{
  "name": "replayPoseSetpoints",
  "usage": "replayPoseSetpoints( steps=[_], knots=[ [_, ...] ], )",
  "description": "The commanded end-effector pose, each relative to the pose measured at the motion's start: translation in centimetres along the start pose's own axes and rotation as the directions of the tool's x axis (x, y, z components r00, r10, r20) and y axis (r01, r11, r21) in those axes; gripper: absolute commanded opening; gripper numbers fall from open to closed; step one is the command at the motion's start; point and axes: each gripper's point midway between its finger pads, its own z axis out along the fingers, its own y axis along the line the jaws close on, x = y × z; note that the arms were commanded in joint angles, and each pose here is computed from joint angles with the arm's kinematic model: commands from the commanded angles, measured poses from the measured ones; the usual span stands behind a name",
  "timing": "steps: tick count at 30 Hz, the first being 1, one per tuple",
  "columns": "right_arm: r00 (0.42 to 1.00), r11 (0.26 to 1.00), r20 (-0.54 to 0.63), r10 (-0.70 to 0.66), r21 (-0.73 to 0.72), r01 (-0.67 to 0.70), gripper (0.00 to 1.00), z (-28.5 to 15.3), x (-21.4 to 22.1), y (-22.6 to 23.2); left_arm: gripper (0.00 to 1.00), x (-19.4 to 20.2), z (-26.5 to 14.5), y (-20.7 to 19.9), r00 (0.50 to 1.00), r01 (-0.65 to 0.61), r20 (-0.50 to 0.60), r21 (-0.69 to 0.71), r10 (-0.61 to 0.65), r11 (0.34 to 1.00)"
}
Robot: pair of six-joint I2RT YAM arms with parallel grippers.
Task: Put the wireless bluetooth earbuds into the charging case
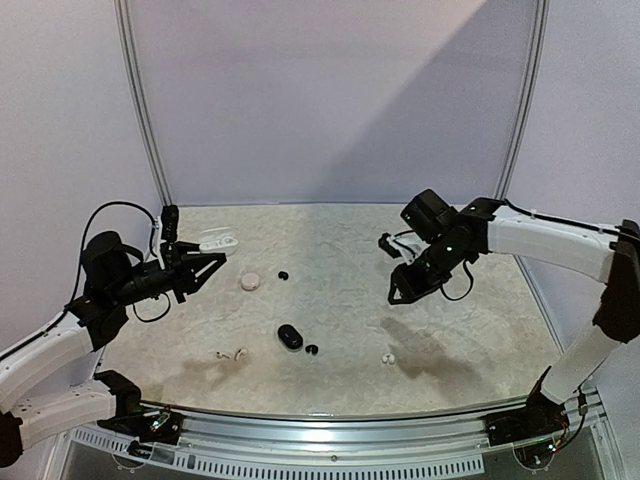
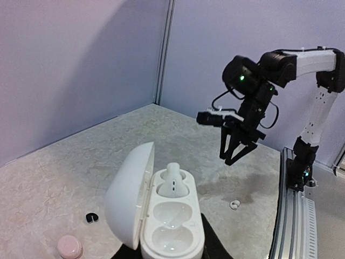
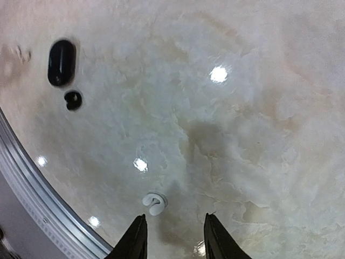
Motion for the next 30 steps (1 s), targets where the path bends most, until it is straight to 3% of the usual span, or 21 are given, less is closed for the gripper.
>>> replayPoseSetpoints(
  steps=[1, 7, 11, 26, 30],
  knots=[
    [0.9, 0.928, -0.235, -0.368, -0.151, 0.34, 0.39, 4.3, 4.0, 0.4, 0.0, -0.1, -0.1, -0.8, 1.0, -0.014, -0.003, 0.033, 0.014, 0.999],
    [0.817, 0.872, -0.311, -0.486, -0.231, 0.432, 0.37, 7.7, 5.0, -0.2, 0.0, -0.2, -0.1, -1.3, 1.0, -0.007, -0.004, 0.055, 0.007, 0.998],
    [0.794, 0.858, -0.333, -0.509, -0.264, 0.44, 0.33, 8.3, 6.0, -0.2, 0.0, 0.0, -0.1, -1.1, 1.0, -0.003, -0.009, 0.045, 0.003, 0.999],
    [0.792, 0.875, -0.383, -0.477, -0.297, 0.383, 0.29, 10.1, 8.4, 0.1, 0.0, 0.6, 0.1, -0.6, 1.0, -0.002, -0.02, 0.028, 0.003, 1.0],
    [0.782, 0.87, -0.393, -0.484, -0.309, 0.384, 0.33, 10.0, 9.0, 0.6, 0.0, 0.8, 0.0, -0.6, 1.0, -0.006, -0.021, 0.027, 0.006, 1.0]
  ],
)
